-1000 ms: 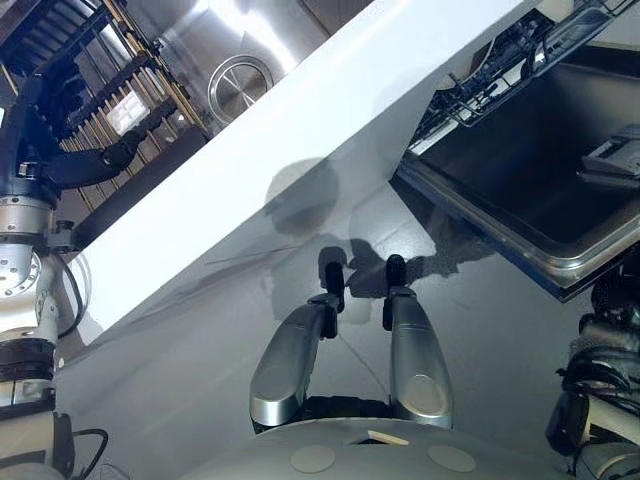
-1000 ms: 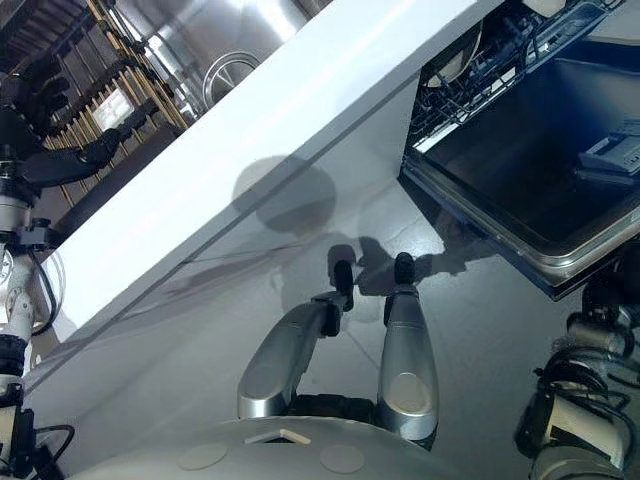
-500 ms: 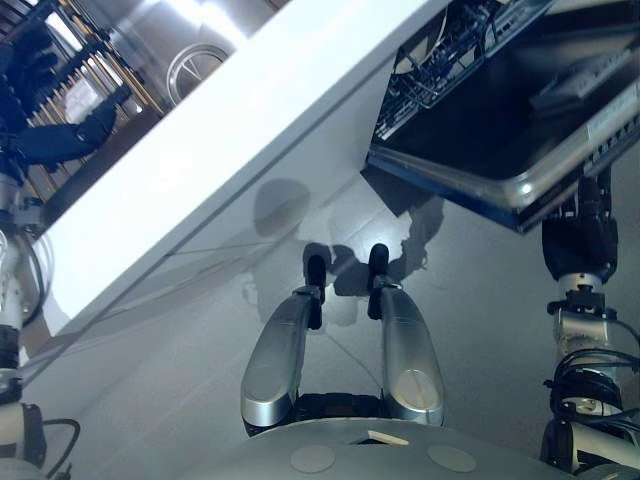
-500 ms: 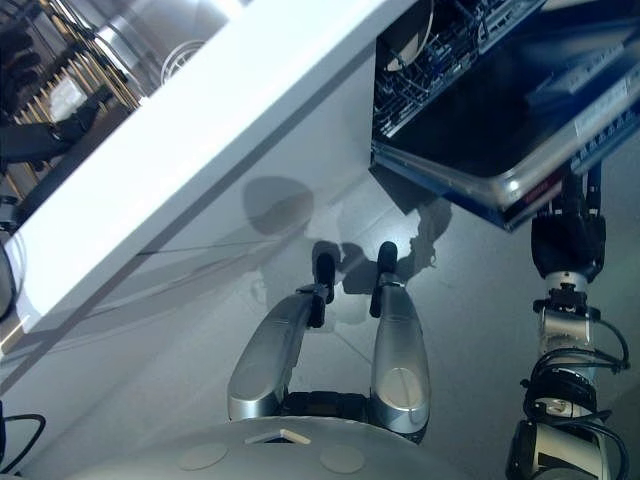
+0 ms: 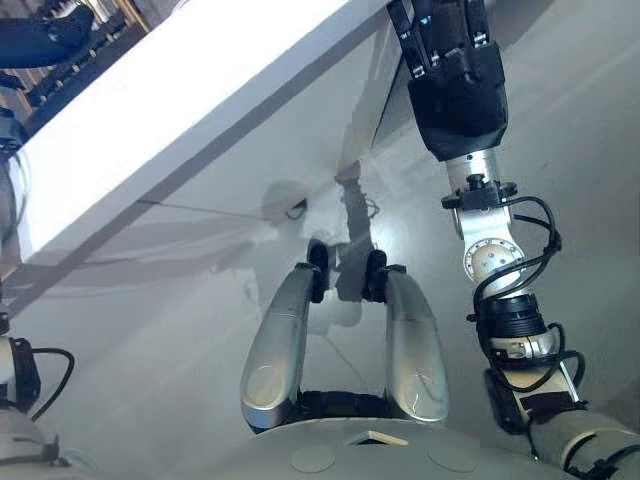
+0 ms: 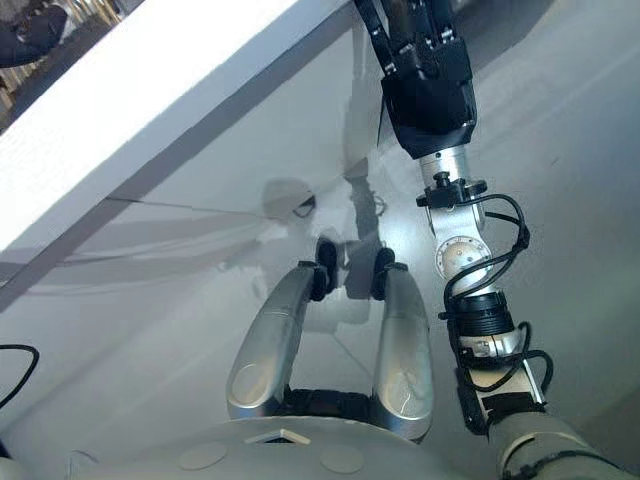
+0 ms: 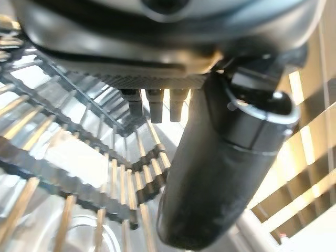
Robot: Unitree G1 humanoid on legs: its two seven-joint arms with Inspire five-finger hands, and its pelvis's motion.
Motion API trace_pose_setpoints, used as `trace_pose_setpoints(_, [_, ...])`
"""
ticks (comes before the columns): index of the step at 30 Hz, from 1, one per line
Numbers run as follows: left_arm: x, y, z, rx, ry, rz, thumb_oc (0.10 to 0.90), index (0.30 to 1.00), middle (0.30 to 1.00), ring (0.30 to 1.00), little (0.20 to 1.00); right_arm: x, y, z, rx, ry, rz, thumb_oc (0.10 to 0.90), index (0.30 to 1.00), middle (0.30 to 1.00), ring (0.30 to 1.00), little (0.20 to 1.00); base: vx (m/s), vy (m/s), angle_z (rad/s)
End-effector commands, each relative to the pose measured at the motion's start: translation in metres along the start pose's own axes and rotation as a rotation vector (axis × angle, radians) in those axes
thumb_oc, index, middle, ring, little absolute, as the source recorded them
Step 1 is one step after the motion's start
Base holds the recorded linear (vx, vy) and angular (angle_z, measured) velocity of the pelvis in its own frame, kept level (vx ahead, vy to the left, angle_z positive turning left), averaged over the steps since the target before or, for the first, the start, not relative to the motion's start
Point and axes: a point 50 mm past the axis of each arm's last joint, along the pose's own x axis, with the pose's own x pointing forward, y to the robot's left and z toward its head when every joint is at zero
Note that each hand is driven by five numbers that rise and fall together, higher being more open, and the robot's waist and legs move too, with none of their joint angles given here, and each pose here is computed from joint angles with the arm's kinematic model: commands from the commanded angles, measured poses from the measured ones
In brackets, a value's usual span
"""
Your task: Pick up plates and place into dishwasher.
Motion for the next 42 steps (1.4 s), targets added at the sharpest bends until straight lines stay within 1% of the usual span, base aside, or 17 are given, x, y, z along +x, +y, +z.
trace_pose_setpoints(1, [-0.053, -0.113, -0.049, -0.225, 0.092, -0.251, 0.800, 0.900, 0.900, 0.900, 0.900, 0.051, 0.126, 0.004, -0.086, -0.079, 0.615, 0.800, 0.900, 0.900, 0.900, 0.900, 0.16, -0.012, -0.02])
trace_pose_setpoints(5, [-0.073, -0.112, -0.063, -0.225, 0.156, -0.265, 0.800, 0.900, 0.900, 0.900, 0.900, 0.041, 0.113, 0.001, -0.098, -0.082, 0.486, 0.800, 0.900, 0.900, 0.900, 0.900, 0.20, 0.006, -0.01])
trace_pose_setpoints(10, [-0.108, -0.106, -0.082, -0.240, 0.249, -0.258, 0.800, 0.900, 0.900, 0.900, 0.900, 0.011, 0.057, -0.004, -0.145, -0.026, 0.229, 0.800, 0.900, 0.900, 0.900, 0.900, 0.23, 0.058, 0.07])
trace_pose_setpoints(12, [-0.125, -0.104, -0.089, -0.254, 0.283, -0.237, 0.800, 0.900, 0.900, 0.900, 0.900, -0.020, 0.017, -0.009, -0.252, 0.048, 0.077, 0.800, 0.900, 0.900, 0.900, 0.900, 0.14, 0.070, 0.07])
trace_pose_setpoints(13, [-0.127, -0.103, -0.090, -0.254, 0.286, -0.236, 0.800, 0.900, 0.900, 0.900, 0.900, -0.022, 0.014, -0.009, -0.256, 0.052, 0.064, 0.800, 0.900, 0.900, 0.900, 0.900, 0.09, 0.049, 0.18])
trace_pose_setpoints(15, [-0.141, -0.102, -0.095, -0.267, 0.302, -0.208, 0.800, 0.900, 0.900, 0.900, 0.900, -0.059, -0.022, -0.010, -0.320, 0.113, -0.097, 0.800, 0.900, 0.900, 0.900, 0.900, 0.04, 0.040, 0.24])
trace_pose_setpoints(16, [-0.151, -0.101, -0.097, -0.276, 0.308, -0.183, 0.800, 0.900, 0.900, 0.900, 0.900, -0.094, -0.045, -0.012, -0.367, 0.182, -0.226, 0.800, 0.900, 0.900, 0.900, 0.900, 0.01, 0.035, 0.15])
trace_pose_setpoints(17, [-0.155, -0.100, -0.098, -0.278, 0.313, -0.171, 0.800, 0.900, 0.900, 0.900, 0.900, -0.110, -0.052, -0.013, -0.389, 0.210, -0.269, 0.800, 0.900, 0.900, 0.900, 0.900, 0.00, 0.033, 0.13])
trace_pose_setpoints(19, [-0.168, -0.097, -0.100, -0.286, 0.324, -0.132, 0.800, 0.900, 0.900, 0.900, 0.900, -0.164, -0.072, -0.016, -0.420, 0.319, -0.431, 0.800, 0.900, 0.900, 0.900, 0.900, -0.02, 0.002, 0.23])
trace_pose_setpoints(20, [-0.173, -0.095, -0.101, -0.290, 0.330, -0.120, 0.800, 0.900, 0.900, 0.900, 0.900, -0.184, -0.077, -0.015, -0.450, 0.365, -0.474, 0.800, 0.900, 0.900, 0.900, 0.900, -0.04, -0.020, 0.18])
trace_pose_setpoints(22, [-0.185, -0.087, -0.105, -0.302, 0.352, -0.081, 0.800, 0.900, 0.900, 0.900, 0.900, -0.251, -0.085, -0.012, -0.491, 0.539, -0.630, 0.800, 0.900, 0.900, 0.900, 0.900, -0.02, -0.037, -0.06])
trace_pose_setpoints(23, [-0.190, -0.085, -0.108, -0.306, 0.365, -0.066, 0.800, 0.900, 0.900, 0.900, 0.900, -0.274, -0.085, -0.010, -0.497, 0.611, -0.683, 0.800, 0.900, 0.900, 0.900, 0.900, 0.00, -0.038, -0.09])
trace_pose_setpoints(30, [-0.201, -0.085, -0.128, -0.350, 0.452, -0.016, 0.800, 0.900, 0.900, 0.900, 0.900, -0.373, -0.081, -0.015, -0.504, 1.013, -0.947, 0.800, 0.900, 0.900, 0.900, 0.900, -0.05, -0.040, -0.04])
trace_pose_setpoints(33, [-0.198, -0.087, -0.133, -0.370, 0.477, 0.000, 0.800, 0.900, 0.900, 0.900, 0.900, -0.392, -0.078, -0.023, -0.502, 1.144, -1.021, 0.800, 0.900, 0.900, 0.900, 0.900, -0.08, -0.031, -0.03])
trace_pose_setpoints(36, [-0.197, -0.091, -0.140, -0.395, 0.506, 0.014, 0.800, 0.900, 0.900, 0.900, 0.900, -0.404, -0.075, -0.032, -0.592, 1.331, -1.007, 0.800, 0.900, 0.900, 0.900, 0.900, -0.08, -0.016, 0.06])
trace_pose_setpoints(38, [-0.195, -0.094, -0.143, -0.425, 0.523, 0.040, 0.800, 0.900, 0.900, 0.900, 0.900, -0.406, -0.076, -0.036, -0.749, 1.505, -0.900, 0.800, 0.900, 0.900, 0.900, 0.900, -0.10, -0.015, 0.11])
trace_pose_setpoints(42, [-0.185, -0.099, -0.144, -0.465, 0.523, 0.064, 0.800, 0.900, 0.900, 0.900, 0.900, -0.415, -0.076, -0.039, -0.794, 1.718, -0.832, 0.800, 0.900, 0.900, 0.900, 0.900, -0.11, -0.044, 0.06])
